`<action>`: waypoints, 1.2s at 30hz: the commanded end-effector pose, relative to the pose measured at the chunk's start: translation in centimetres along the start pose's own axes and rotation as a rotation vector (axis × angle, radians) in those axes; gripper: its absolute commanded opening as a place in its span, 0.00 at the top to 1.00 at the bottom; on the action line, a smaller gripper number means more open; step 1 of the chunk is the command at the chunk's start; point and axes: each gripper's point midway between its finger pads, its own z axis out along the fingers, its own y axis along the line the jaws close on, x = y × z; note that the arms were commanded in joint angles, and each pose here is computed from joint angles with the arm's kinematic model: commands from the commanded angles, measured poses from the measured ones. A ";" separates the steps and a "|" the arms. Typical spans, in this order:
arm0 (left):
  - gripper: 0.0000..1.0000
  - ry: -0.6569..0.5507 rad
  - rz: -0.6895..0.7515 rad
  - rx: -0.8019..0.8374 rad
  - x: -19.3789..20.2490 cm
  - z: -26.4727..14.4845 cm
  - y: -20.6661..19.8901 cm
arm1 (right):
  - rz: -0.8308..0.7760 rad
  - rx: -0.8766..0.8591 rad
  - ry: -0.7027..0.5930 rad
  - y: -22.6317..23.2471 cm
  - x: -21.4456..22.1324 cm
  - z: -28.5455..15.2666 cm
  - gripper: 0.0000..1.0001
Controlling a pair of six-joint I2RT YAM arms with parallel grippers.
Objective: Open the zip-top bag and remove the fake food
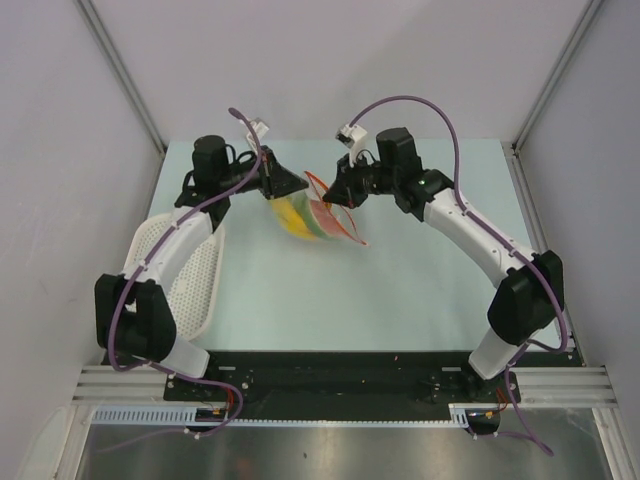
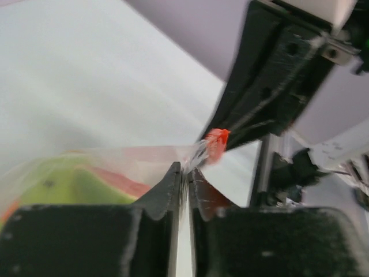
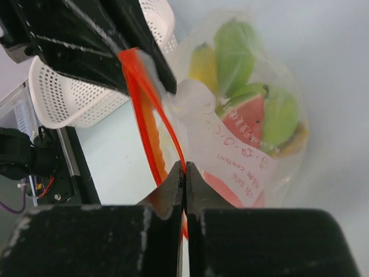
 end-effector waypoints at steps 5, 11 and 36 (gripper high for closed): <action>0.53 -0.059 0.022 -0.331 -3.0 -2.1 2.5 | 0.149 0.278 0.015 -2.2 -2.0 -0.6 1.00; 0.49 -0.078 -0.024 -0.392 -1.4 -3.1 0.4 | 0.242 0.459 0.036 -4.1 -1.2 -0.6 1.00; 0.37 -0.118 -0.059 -0.646 2.5 -4.8 -1.8 | 0.439 0.424 0.065 -0.9 -1.3 3.2 1.00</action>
